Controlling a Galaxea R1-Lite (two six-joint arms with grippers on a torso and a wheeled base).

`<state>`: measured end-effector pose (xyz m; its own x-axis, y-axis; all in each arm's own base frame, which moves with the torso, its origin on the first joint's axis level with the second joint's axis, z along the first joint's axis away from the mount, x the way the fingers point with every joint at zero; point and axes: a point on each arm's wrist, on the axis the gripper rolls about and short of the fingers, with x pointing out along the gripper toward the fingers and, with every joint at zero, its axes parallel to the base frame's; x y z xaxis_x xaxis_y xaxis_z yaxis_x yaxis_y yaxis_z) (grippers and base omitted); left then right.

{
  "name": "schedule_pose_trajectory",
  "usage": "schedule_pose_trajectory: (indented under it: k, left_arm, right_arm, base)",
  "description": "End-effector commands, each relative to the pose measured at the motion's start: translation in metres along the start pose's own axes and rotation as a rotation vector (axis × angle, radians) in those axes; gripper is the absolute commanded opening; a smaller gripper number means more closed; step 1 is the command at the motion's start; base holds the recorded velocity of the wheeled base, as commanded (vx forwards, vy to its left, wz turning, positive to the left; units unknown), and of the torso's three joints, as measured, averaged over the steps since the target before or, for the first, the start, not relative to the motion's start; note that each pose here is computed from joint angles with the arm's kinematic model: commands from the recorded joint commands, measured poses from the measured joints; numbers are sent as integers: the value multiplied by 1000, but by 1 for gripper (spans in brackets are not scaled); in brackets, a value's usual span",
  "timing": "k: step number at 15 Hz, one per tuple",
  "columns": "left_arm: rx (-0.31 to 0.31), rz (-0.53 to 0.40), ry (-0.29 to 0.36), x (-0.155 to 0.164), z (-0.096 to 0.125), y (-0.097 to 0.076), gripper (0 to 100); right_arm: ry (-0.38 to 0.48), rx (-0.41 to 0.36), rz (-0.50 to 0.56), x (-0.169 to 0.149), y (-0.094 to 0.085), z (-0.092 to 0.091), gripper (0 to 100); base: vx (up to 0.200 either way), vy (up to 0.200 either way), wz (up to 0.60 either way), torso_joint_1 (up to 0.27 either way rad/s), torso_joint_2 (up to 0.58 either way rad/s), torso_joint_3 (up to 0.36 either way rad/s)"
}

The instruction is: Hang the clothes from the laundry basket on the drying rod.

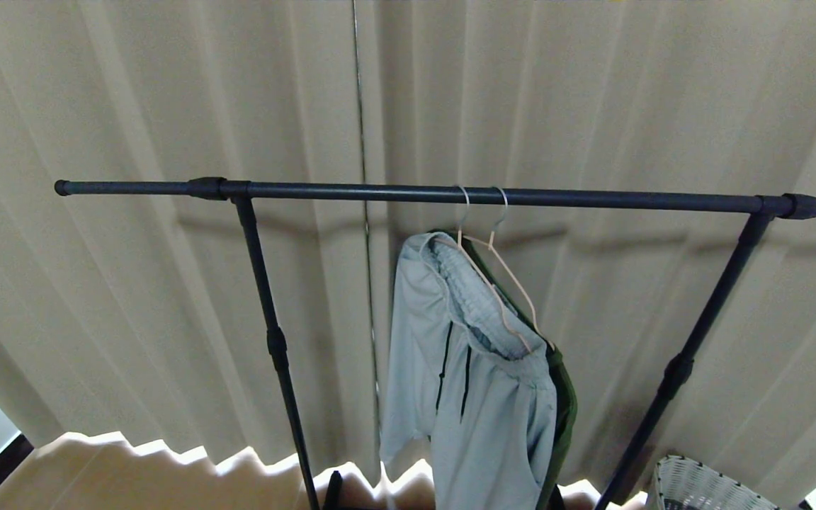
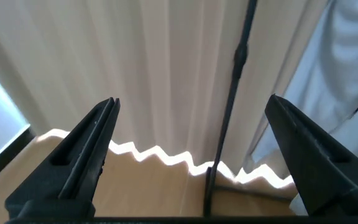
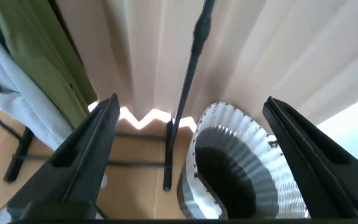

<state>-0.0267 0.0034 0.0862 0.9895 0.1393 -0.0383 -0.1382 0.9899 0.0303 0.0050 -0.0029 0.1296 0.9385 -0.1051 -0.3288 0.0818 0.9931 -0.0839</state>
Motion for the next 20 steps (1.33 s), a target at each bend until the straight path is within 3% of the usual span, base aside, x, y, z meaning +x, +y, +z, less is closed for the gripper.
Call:
schedule_pose_trajectory:
  k: [1,5,7,8,10,17,20]
  left_arm:
    - [-8,-31,7,3,-11,-2,100]
    - [-6,-118,-3,3,-10,-3,100]
    - [-12,-137,-3,3,-10,-4,100]
    - [-14,-132,-3,3,-10,-4,100]
    - [-17,-132,-3,3,-10,-4,100]
    - [-25,-132,-2,3,-10,-4,100]
    - [-25,-132,-2,3,-10,-4,100]
  right_arm:
    - [-191,24,3,-25,-3,-16,100]
    - [-297,38,22,-27,0,-45,100]
    - [-281,41,63,-16,3,-56,100]
    - [-312,42,69,-11,4,-59,100]
    - [-355,44,65,-9,4,-59,100]
    - [-357,46,81,-9,5,-58,100]
    - [-358,87,84,-9,4,-58,100]
  base:
    - [0,0,0,0,0,0]
    - [0,0,0,0,0,0]
    - [0,0,0,0,0,0]
    - [0,0,0,0,0,0]
    - [0,0,0,0,0,0]
    - [0,0,0,0,0,0]
    - [0,0,0,0,0,0]
